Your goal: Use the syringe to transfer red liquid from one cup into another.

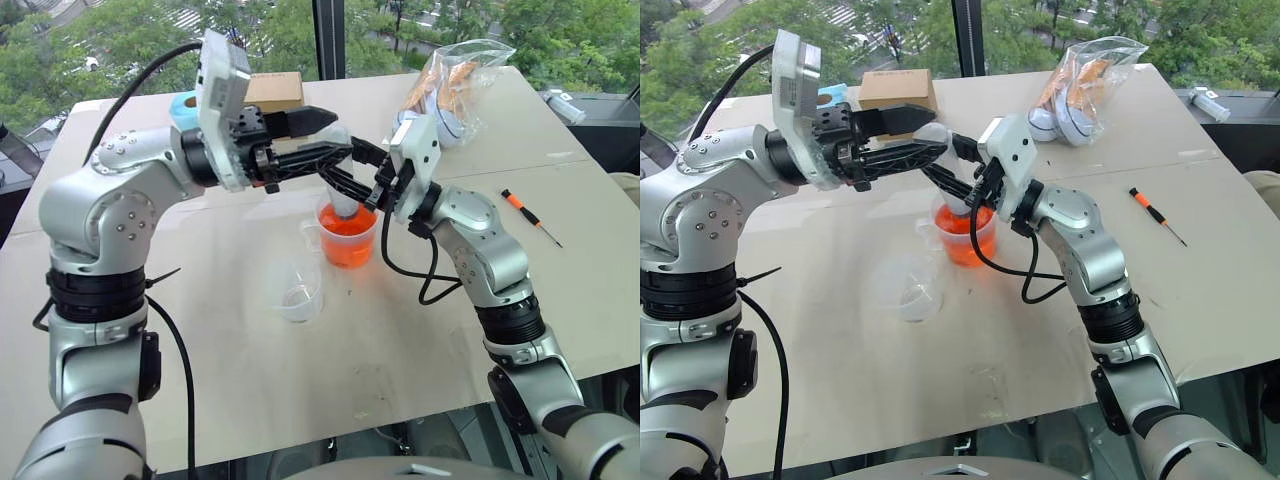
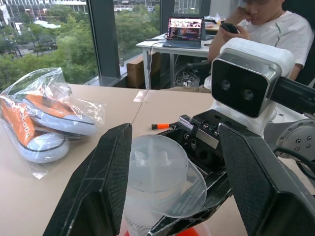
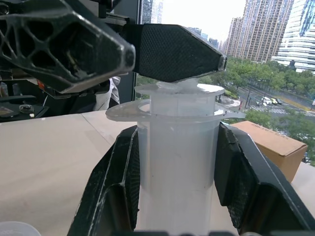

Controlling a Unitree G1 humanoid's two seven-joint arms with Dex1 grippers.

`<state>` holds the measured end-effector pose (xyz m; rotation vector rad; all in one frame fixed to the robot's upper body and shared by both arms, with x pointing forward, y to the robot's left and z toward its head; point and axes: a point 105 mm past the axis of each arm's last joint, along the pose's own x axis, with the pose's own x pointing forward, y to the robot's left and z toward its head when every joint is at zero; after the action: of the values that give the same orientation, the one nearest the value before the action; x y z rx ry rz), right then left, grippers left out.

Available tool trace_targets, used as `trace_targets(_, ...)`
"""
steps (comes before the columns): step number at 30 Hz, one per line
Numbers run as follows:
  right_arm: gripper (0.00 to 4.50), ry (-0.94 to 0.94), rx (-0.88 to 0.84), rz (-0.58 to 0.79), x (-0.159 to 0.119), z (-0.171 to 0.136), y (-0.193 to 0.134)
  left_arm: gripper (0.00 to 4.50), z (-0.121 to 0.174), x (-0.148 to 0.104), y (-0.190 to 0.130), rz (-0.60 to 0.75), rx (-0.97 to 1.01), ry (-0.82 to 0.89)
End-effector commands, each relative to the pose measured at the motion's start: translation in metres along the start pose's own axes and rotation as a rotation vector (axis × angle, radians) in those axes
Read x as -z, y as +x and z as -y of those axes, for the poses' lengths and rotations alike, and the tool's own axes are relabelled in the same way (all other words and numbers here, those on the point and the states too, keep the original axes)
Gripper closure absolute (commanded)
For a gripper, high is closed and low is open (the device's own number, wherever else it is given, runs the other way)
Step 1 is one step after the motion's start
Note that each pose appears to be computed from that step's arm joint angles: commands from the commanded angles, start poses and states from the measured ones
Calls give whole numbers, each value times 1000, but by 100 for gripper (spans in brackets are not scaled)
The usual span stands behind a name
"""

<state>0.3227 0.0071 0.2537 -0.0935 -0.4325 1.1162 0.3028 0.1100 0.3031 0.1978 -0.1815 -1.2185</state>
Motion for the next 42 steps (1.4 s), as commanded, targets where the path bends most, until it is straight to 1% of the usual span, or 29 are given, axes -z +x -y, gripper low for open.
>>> trace_targets(1,290,-32,-9,55,-13,-2,1,168,1,-6,1,18,4,34)
trace_targets(13,290,-37,-17,55,-14,-3,1,168,-9,-4,3,18,-43,50)
trace_targets(18,290,-37,-23,59,-15,-4,2,168,-4,-3,4,12,-15,46)
trace_targets(19,290,-36,-25,60,-15,-4,2,211,-4,-3,4,12,-16,46)
trace_targets(20,290,-37,-26,60,-16,-5,2,223,-5,-3,4,14,-19,46)
trace_targets(21,290,-36,-26,60,-16,-5,2,252,-5,-3,4,14,-21,45)
trace_targets(22,290,-36,-27,60,-16,-5,2,303,-5,-3,4,14,-22,45)
trace_targets(23,290,-37,-28,60,-16,-5,3,309,-5,-3,3,14,-21,45)
trace_targets(29,290,-27,-40,49,-13,-9,3,309,-13,-9,2,21,-54,74)
trace_targets(35,290,33,-21,10,0,-10,1,309,-12,-23,4,47,-43,96)
trace_targets(42,290,68,-20,-16,10,-13,0,309,-12,-30,1,56,-52,108)
